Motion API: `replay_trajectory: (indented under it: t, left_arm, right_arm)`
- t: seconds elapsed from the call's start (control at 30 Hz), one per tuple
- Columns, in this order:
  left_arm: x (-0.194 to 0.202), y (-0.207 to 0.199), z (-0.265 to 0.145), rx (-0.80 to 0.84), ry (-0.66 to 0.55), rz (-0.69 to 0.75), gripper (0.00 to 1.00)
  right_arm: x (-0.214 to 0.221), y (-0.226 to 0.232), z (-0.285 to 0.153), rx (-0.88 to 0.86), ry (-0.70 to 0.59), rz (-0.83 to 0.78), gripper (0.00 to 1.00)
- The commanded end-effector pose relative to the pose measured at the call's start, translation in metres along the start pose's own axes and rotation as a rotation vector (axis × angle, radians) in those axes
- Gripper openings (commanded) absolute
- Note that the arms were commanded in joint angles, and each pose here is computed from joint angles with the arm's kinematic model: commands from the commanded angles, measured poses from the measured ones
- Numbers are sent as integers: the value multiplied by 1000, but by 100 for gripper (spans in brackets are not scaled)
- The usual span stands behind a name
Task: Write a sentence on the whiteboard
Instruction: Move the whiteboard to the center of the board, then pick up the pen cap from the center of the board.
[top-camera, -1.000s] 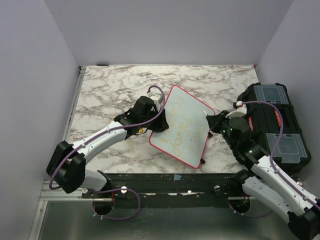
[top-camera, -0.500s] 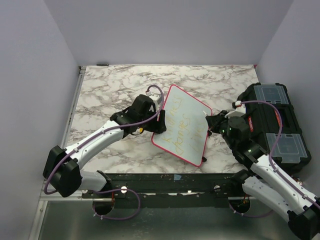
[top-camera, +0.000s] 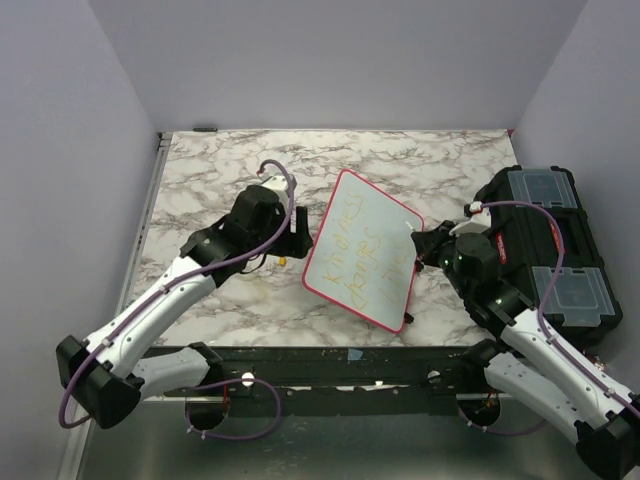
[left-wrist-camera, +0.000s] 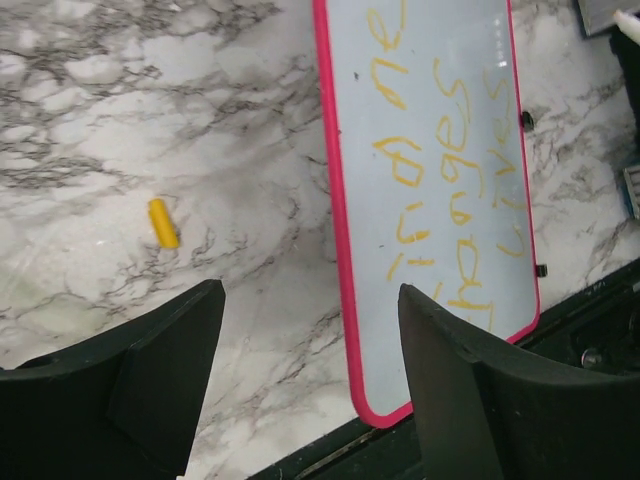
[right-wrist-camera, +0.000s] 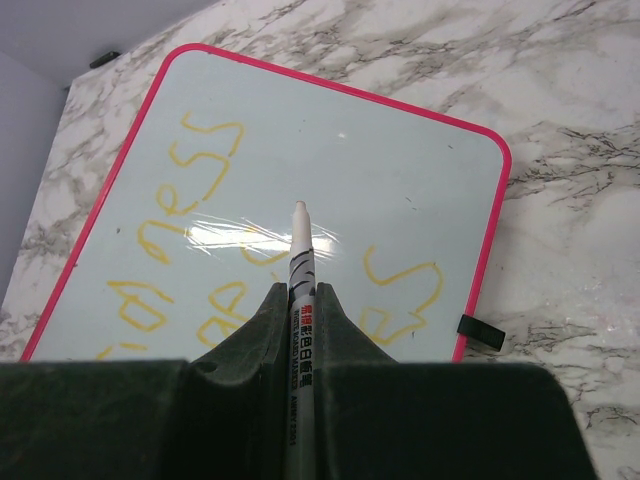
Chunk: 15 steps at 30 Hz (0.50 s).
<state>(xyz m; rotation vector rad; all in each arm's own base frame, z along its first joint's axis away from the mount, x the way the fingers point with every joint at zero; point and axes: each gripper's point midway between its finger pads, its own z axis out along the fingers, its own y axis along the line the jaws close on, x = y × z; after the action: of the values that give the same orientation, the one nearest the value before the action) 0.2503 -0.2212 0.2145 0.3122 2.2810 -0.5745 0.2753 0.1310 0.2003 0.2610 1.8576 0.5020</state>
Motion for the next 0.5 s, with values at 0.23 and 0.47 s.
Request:
replay_trajectory:
  t: [0.23, 0.47]
  left_arm:
    - [34, 94, -16, -288, -51, -204, 70]
    - [59, 113, 20, -359, 39, -205, 63]
  right_arm:
    - [0, 13, 1, -46, 27, -11, 1]
    - [-5, 25, -2, -89, 41, 2, 1]
